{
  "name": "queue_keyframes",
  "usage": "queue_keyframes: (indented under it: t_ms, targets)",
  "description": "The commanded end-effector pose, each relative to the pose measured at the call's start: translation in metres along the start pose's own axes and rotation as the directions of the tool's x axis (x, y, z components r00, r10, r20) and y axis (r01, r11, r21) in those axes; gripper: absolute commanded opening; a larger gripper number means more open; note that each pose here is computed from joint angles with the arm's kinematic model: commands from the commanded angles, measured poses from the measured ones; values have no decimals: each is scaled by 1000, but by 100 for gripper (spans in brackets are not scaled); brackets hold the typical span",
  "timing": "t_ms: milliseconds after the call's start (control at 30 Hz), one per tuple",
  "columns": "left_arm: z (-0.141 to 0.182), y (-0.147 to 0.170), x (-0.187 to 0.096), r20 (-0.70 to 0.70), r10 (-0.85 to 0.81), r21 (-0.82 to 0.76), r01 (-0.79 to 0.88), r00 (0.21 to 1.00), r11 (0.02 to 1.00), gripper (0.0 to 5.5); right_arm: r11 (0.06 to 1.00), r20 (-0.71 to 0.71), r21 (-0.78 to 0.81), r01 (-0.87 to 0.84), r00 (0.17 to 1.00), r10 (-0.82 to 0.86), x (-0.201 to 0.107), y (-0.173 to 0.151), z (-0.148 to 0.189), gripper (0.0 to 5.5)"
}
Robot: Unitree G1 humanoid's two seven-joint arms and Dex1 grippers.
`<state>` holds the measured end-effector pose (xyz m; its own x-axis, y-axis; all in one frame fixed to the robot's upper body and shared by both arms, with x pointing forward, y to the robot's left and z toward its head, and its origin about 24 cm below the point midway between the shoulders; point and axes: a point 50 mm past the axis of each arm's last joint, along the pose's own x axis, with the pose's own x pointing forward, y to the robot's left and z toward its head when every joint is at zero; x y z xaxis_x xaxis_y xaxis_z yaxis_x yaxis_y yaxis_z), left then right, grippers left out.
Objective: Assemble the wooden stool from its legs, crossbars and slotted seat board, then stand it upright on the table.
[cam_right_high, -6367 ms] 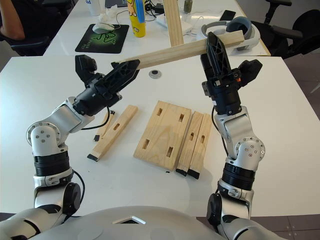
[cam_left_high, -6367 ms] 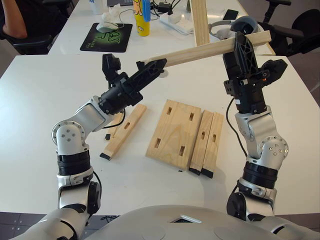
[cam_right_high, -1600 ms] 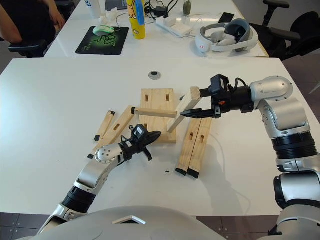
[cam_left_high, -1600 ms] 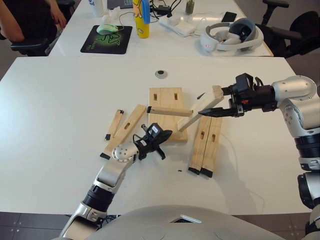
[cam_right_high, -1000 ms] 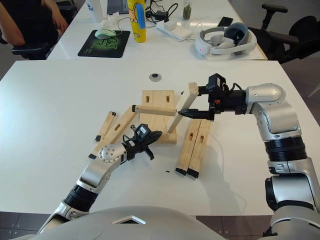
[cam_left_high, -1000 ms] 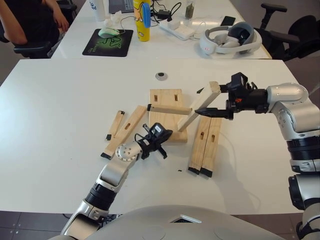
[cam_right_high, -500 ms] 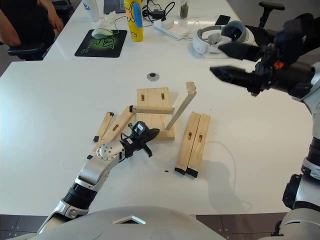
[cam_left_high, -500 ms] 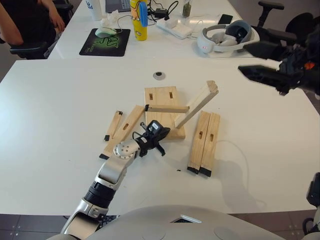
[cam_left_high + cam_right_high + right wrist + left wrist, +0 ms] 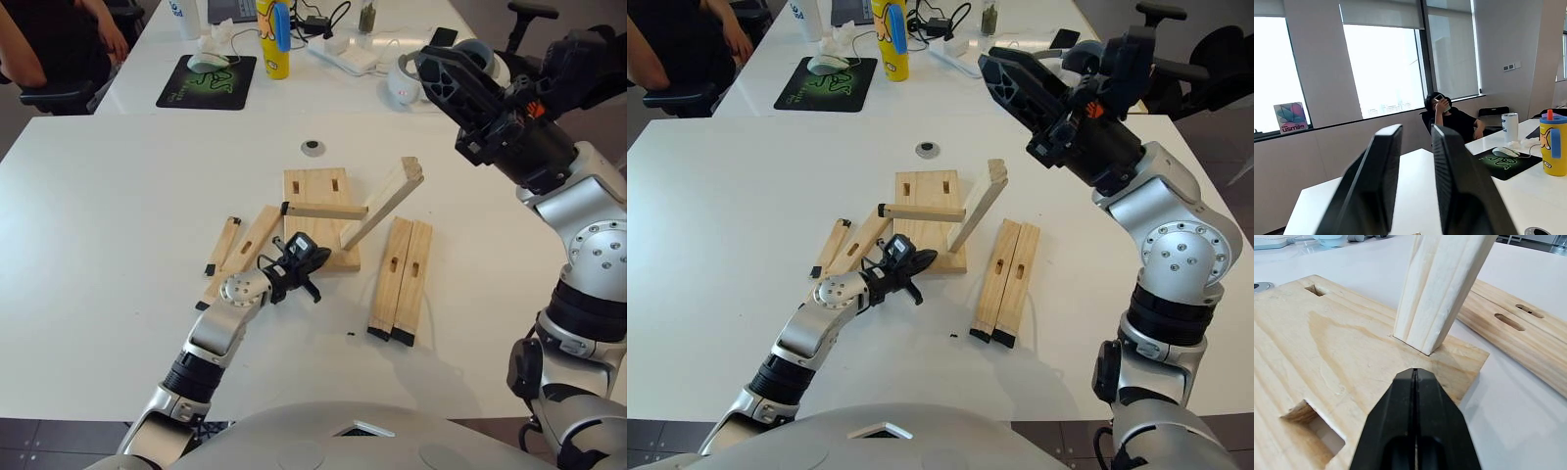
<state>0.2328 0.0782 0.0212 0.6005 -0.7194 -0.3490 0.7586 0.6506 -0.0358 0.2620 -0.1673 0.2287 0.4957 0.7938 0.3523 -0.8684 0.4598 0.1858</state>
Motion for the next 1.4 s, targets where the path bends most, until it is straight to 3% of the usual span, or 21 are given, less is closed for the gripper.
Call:
queue_keyframes:
  t_ms: [33,133,233,367,467,567,667,767,833,933,1033,1233,1400]
  targets:
    - [-51,1,-14,-259,23,-77,-44,965,996,0,1000,0,-12,9,1000,-9,8,1,-9,44]
    - [-51,1,-14,-261,19,-78,-40,965,996,0,999,5,-38,4,1000,-3,14,1,-6,6]
    - [-51,0,-14,-262,17,-80,-39,965,996,0,996,36,-84,-6,999,10,21,2,9,3]
    - [-52,0,-14,-267,7,-79,-29,964,996,0,985,209,-173,4,977,32,28,11,57,3]
    - [-52,-1,-15,-269,5,-82,-28,963,996,0,989,282,-150,-4,958,47,33,14,68,3]
    - [-52,-2,-14,-268,0,-85,-24,963,996,0,996,191,-94,-8,981,26,35,14,38,3]
    - [-51,-3,-14,-261,-3,-90,-22,965,996,0,996,-104,-86,19,994,-28,34,12,-33,3]
    - [-47,-2,-13,-255,-10,-87,-12,967,996,0,990,-384,-1,139,915,-128,12,9,-101,3]
    - [-46,-1,-14,-253,-7,-87,-15,968,996,0,987,-446,3,159,884,-141,4,11,-116,3]
    - [-46,-1,-14,-254,-5,-96,-20,967,995,0,995,-113,1,98,989,-98,32,12,-58,3]
    - [-47,-3,-14,-258,-5,-105,-23,966,994,0,998,124,-30,64,991,-59,41,13,-10,3]
    - [-49,-5,-15,-260,-2,-114,-29,966,993,0,996,342,-88,28,940,4,38,18,59,3]
    - [-50,-6,-16,-260,5,-120,-37,966,992,0,991,391,-135,15,919,39,32,26,86,3]
